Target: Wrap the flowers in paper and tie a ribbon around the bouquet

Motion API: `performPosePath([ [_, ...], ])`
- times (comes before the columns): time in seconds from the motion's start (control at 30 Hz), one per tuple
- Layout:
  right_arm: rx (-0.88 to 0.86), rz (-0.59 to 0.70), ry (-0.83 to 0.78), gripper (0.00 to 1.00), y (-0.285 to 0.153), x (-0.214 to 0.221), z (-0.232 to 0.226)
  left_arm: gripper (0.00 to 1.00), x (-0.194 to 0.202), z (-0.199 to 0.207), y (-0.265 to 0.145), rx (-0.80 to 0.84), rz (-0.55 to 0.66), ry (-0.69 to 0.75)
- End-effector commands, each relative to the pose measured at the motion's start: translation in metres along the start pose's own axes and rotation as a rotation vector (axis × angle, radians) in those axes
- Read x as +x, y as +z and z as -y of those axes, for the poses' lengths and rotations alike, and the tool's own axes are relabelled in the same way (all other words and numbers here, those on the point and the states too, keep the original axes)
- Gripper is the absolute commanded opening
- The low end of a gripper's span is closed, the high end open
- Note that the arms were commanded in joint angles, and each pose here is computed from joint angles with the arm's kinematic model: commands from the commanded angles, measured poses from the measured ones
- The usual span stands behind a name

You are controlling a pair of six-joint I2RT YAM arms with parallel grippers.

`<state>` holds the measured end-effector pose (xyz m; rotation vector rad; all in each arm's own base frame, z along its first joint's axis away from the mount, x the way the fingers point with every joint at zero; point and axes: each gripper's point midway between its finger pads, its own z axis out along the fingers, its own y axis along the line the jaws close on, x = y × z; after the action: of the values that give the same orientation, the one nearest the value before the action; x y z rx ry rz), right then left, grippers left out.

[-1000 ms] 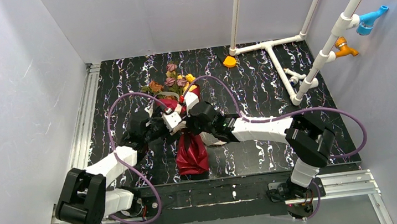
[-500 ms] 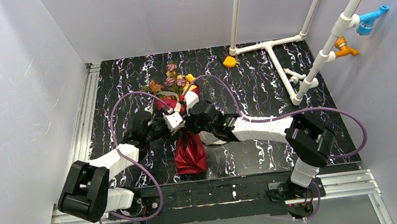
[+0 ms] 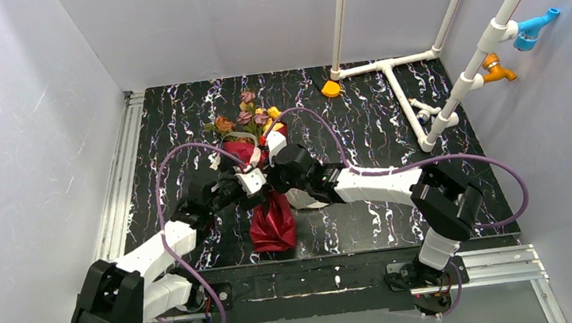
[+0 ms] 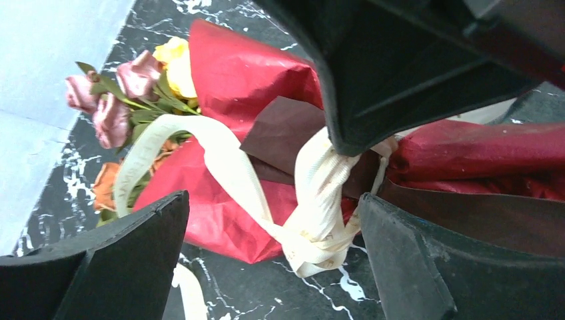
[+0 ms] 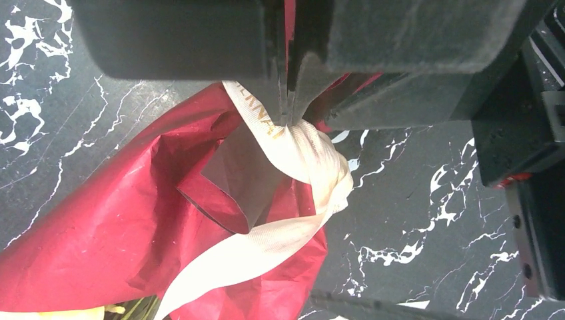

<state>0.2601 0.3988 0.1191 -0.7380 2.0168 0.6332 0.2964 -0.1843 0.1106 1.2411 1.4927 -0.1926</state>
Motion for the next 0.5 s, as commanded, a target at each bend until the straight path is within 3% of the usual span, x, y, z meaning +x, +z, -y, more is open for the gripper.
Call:
performPosePath([
  [0.0, -0.033, 0.081, 0.016, 0.01, 0.002, -0.028, -0.010, 0.96, -0.007, -0.011, -0.008, -0.064, 0.007, 0.061],
  [0.13, -0.036, 0.080, 0.018, 0.01, 0.002, -0.028, -0.010, 0.86, -0.003, 0.000, 0.001, -0.009, 0.003, 0.047],
  [0.47, -0.036, 0.078, 0.021, 0.01, 0.001, -0.026, -0.010, 0.75, 0.006, 0.015, 0.019, 0.078, -0.018, -0.008],
])
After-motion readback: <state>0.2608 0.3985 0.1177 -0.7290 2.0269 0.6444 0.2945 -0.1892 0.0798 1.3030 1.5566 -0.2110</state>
